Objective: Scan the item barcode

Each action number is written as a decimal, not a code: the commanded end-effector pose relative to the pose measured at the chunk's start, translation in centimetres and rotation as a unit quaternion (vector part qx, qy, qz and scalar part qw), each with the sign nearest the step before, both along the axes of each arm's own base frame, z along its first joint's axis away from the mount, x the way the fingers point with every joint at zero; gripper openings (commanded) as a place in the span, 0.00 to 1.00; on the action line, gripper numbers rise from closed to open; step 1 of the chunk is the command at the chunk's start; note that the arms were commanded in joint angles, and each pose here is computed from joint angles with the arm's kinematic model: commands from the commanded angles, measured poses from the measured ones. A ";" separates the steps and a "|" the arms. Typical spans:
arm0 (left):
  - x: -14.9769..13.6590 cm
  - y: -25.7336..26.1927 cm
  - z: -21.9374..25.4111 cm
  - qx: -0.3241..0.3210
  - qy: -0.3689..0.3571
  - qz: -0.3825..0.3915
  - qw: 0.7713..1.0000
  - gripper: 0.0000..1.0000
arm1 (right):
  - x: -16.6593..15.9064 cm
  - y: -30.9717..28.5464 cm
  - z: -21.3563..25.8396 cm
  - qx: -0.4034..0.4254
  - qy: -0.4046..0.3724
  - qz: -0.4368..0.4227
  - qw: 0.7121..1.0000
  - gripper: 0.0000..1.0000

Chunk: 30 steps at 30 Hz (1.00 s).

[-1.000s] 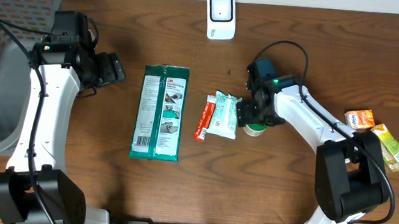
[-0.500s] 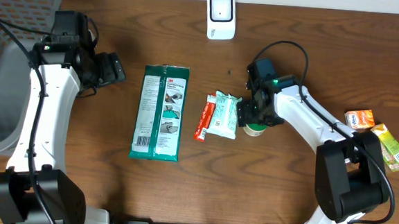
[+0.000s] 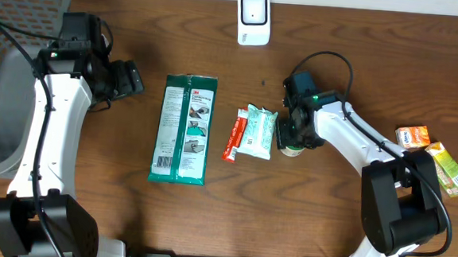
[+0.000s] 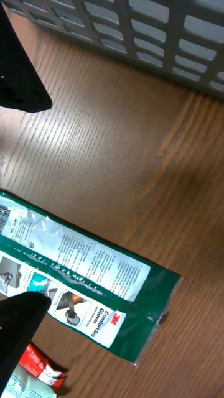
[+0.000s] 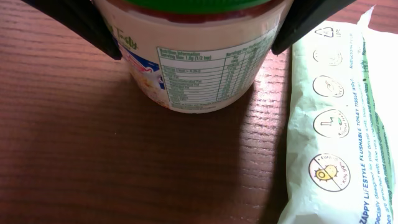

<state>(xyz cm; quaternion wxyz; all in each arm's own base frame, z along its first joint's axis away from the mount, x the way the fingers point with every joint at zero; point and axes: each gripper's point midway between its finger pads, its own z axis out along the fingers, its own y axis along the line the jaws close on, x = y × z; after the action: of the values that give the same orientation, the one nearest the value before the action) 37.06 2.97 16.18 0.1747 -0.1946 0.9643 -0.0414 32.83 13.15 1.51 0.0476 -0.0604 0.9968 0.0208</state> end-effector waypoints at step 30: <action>-0.1 0.2 -0.1 0.001 0.004 0.000 1.000 0.92 | -0.7 -0.3 -0.6 -0.009 0.014 0.003 1.000 0.44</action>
<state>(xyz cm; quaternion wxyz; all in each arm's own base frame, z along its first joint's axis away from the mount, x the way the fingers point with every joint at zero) 37.06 2.97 16.17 0.1745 -0.1946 0.9643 -0.0414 32.74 13.05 1.50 0.0457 -0.0607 0.9969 0.0186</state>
